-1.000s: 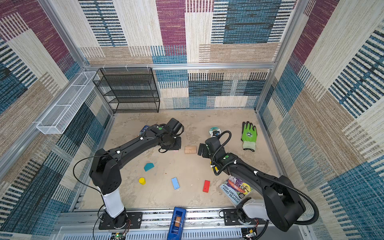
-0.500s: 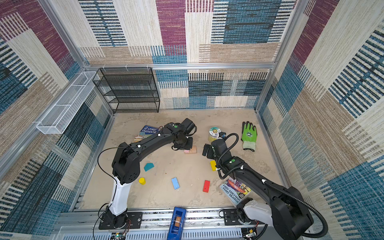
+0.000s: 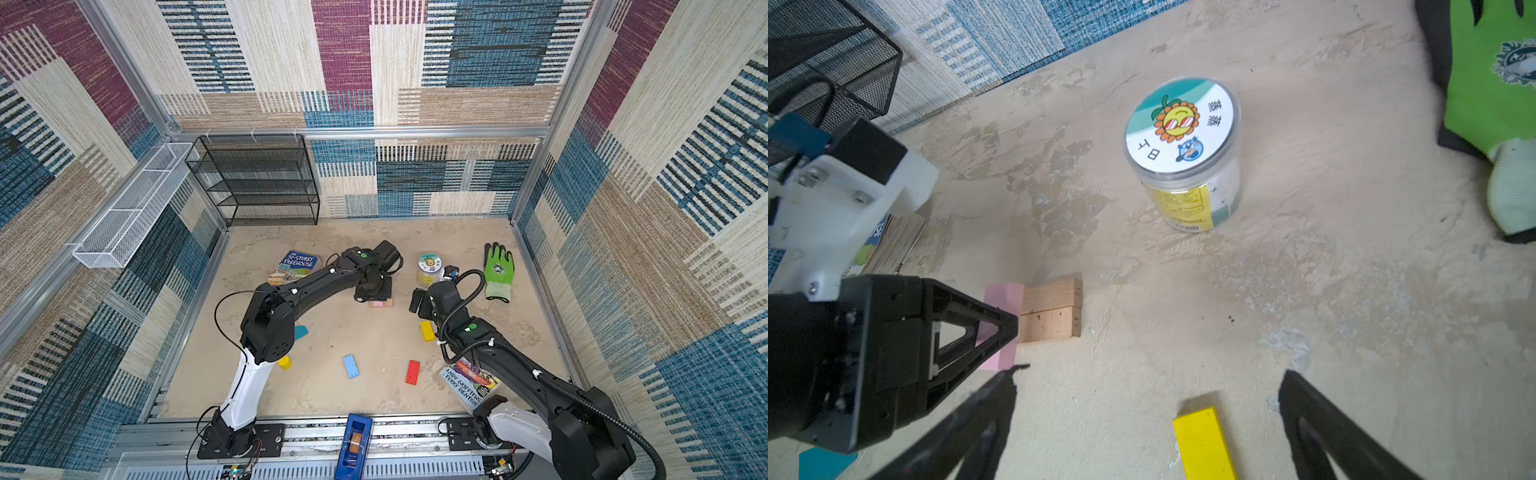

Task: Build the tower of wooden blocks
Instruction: 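Lower the pink block onto the wooden bars with the left gripper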

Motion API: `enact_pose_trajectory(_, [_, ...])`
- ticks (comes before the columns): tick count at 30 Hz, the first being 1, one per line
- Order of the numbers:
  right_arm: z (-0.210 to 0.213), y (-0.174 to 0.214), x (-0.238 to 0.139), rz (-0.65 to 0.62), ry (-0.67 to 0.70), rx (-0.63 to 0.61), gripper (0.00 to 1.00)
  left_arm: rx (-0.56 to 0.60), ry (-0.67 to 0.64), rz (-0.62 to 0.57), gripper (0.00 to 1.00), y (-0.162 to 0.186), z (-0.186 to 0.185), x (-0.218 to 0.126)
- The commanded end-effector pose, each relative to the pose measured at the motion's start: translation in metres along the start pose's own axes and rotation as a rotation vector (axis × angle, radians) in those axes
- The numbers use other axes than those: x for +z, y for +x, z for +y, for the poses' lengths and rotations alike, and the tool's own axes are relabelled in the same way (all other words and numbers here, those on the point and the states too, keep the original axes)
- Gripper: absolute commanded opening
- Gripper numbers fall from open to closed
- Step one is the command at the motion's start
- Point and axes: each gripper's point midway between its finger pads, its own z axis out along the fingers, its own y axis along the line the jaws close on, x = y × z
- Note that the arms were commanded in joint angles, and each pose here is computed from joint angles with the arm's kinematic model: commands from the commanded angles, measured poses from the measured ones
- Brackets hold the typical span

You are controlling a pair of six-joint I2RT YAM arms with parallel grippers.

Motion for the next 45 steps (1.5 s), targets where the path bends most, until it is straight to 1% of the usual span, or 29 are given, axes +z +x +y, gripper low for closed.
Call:
enact_pose_trajectory(1, [-0.001,-0.004,-0.001,-0.017,0.003,0.016,1.00,-0.037,-0.036,-0.005,0.16,-0.001,0.006,0.002])
enact_pose_trajectory(7, [-0.001,-0.004,-0.001,-0.017,0.003,0.017,1.00,-0.064,-0.060,-0.013,0.16,-0.002,0.009,0.008])
enact_pose_trajectory(13, [-0.003,-0.002,-0.001,-0.015,0.007,0.020,1.00,-0.066,-0.061,-0.022,0.18,-0.006,0.007,0.010])
enact_pose_trajectory(17, [-0.003,-0.001,-0.001,-0.014,0.006,0.019,1.00,-0.063,-0.073,-0.023,0.21,-0.006,0.009,0.011])
enact_pose_trajectory(45, [-0.005,0.004,0.002,-0.002,0.008,0.027,1.00,-0.071,-0.102,-0.013,0.28,-0.006,0.012,0.020])
